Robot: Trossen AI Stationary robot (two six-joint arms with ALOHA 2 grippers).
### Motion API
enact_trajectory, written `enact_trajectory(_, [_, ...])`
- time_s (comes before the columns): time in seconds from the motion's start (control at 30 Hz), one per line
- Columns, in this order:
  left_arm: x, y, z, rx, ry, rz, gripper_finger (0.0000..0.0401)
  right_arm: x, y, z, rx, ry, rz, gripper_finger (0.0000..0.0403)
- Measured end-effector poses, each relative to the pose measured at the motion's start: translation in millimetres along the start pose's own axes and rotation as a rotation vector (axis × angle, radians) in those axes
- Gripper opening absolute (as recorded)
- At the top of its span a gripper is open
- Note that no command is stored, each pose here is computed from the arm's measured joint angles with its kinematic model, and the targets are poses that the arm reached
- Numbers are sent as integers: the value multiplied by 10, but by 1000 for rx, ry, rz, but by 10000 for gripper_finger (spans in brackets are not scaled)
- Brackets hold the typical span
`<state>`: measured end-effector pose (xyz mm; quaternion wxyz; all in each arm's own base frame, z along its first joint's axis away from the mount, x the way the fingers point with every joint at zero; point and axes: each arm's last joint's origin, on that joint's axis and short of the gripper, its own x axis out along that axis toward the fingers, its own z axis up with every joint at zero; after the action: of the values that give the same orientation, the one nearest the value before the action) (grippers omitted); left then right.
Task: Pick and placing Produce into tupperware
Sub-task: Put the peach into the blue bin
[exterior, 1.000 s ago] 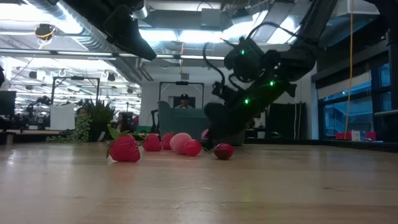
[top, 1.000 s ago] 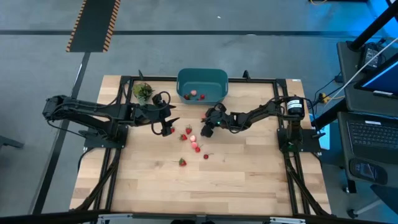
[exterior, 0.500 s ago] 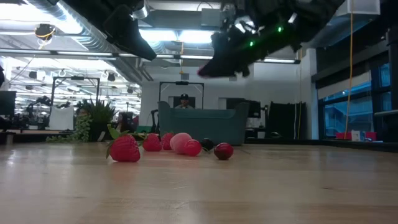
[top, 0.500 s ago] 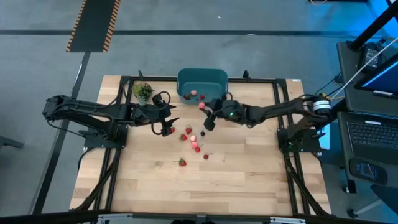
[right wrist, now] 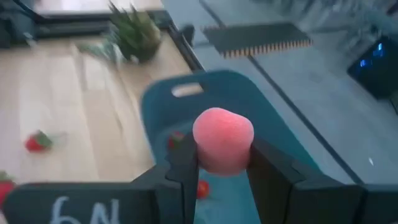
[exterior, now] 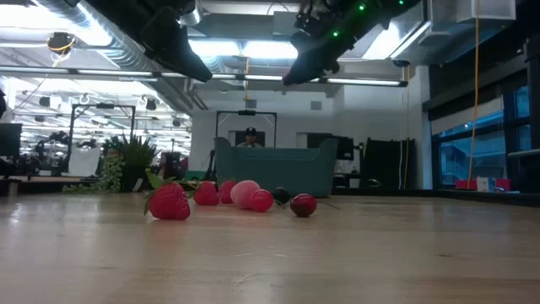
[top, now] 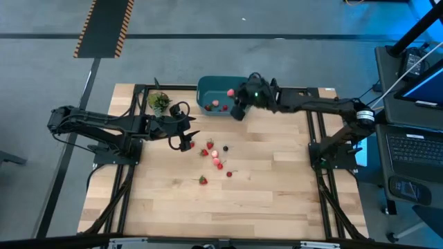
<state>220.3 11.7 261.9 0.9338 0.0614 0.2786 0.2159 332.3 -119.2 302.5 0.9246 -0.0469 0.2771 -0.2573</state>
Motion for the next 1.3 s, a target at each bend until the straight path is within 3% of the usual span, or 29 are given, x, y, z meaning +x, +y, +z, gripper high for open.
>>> enact_trajectory(0.23, [3, 24, 24, 144, -18, 62, 245, 65, -556, 71, 34, 36, 43, 115])
enact_trajectory(0.53, [89, 296, 115, 183, -68, 198, 245, 672, -1005, -115, 80, 153, 175, 116])
enact_trajectory(0.67, [130, 486, 156, 155, -99, 268, 245, 936, -1034, -119, 65, 225, 201, 116])
enact_trajectory(0.77, [158, 630, 187, 131, -147, 257, 245, 1125, -1009, -151, 52, 283, 261, 116])
enact_trajectory(1.3, [178, 1118, 234, 33, -285, 317, 245, 1763, -588, -245, -10, 413, 376, 116])
